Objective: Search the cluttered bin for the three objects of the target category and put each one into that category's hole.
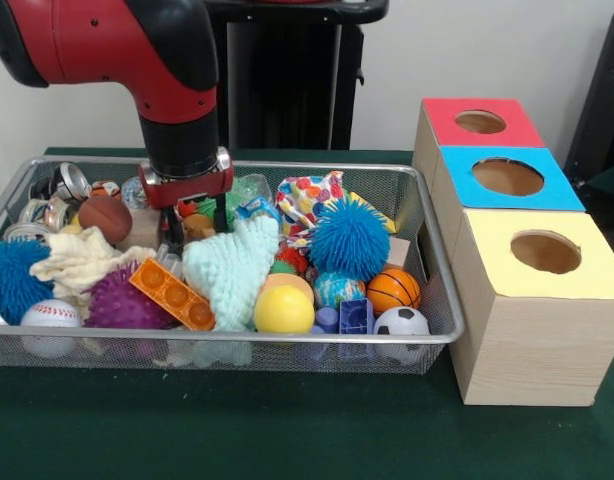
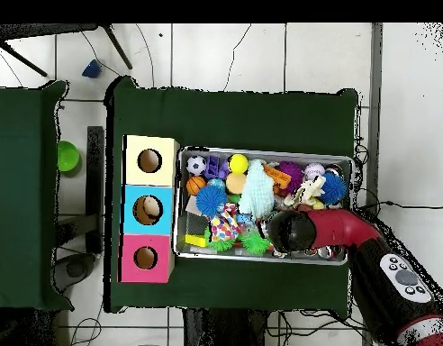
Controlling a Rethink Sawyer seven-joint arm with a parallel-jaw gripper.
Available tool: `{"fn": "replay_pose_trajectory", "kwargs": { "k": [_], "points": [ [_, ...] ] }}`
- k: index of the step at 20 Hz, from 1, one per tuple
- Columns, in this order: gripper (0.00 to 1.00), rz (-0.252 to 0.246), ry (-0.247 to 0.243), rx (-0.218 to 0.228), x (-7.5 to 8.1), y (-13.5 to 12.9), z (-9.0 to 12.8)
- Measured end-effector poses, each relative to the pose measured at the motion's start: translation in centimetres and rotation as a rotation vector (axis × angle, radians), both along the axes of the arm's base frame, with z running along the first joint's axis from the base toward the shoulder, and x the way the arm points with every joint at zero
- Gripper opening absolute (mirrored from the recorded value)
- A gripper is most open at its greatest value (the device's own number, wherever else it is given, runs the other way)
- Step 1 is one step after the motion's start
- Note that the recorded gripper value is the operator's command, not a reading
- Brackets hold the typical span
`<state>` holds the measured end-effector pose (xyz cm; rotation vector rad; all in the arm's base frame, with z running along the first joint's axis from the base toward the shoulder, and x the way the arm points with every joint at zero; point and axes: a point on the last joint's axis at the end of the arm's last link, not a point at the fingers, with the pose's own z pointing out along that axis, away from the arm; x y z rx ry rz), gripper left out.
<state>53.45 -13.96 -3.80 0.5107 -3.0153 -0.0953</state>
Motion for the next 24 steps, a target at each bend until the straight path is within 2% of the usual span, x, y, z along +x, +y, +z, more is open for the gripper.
{"fn": "replay_pose_trajectory", "kwargs": {
  "k": [3, 15, 16, 24],
  "points": [
    [1.00, -0.002, 0.020, -0.007, -0.5, -0.3, -0.1],
    [1.00, 0.003, 0.039, -0.006, -1.1, 0.2, -0.8],
    [0.00, 0.003, 0.042, -0.002, -1.2, 0.3, -1.1],
    [0.00, -0.003, 0.046, 0.003, -1.3, 0.3, -1.3]
  ]
}}
